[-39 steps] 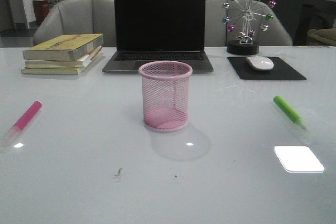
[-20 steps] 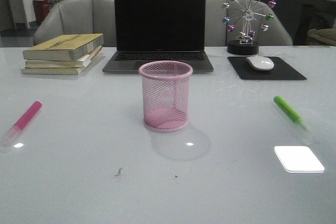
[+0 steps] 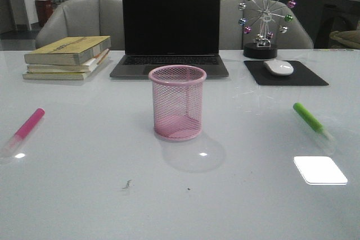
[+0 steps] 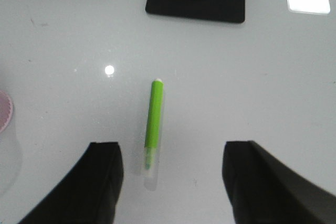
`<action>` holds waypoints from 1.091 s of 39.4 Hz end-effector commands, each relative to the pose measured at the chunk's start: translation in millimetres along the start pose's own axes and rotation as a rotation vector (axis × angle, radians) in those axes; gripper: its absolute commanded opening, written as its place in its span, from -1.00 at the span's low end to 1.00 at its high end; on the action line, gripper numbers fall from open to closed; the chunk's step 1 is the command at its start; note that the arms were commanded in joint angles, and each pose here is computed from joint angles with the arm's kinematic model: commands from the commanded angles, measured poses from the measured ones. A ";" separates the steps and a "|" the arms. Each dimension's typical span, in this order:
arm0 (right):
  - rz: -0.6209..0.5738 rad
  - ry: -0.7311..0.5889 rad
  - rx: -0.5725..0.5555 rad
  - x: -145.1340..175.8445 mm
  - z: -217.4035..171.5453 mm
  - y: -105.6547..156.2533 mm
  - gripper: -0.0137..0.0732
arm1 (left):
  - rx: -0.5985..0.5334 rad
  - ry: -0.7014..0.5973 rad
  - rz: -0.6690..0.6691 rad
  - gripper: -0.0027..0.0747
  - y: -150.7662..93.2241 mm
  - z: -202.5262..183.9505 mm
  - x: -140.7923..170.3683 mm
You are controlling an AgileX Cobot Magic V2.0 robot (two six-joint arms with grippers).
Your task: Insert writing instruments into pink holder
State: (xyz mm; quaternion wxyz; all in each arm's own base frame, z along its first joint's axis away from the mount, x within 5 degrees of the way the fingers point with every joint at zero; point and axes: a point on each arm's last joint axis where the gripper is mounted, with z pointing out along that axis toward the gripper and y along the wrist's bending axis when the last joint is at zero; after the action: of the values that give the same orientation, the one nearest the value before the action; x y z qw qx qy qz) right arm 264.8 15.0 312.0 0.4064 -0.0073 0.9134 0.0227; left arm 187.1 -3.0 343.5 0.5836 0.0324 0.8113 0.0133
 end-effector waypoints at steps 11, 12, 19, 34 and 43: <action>-0.059 0.175 -0.014 -59.1 68.6 3.9 0.52 | -0.005 -0.123 -0.020 0.38 1.1 -5.3 -19.4; -0.056 0.195 -0.016 -60.0 74.7 4.1 0.52 | -0.005 -0.123 -0.020 0.38 1.1 -5.3 -19.4; -0.055 0.270 -0.019 -72.7 102.0 4.9 0.52 | -0.005 -0.123 -0.020 0.38 1.1 -5.3 -19.4; -0.034 0.403 -0.051 -57.7 154.2 11.4 0.52 | -0.005 -0.123 -0.020 0.38 1.1 -5.3 -19.4; -0.032 0.450 -0.049 -44.2 177.6 11.2 0.52 | -0.008 -0.123 -0.010 0.38 1.2 -5.3 -19.3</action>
State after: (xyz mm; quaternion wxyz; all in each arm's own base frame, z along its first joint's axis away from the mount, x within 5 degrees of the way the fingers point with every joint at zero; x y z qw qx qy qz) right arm 421.3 34.1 200.4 0.1433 -0.0321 0.9886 0.0343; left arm 187.1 -3.1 343.5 0.5837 0.0319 0.8113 0.0126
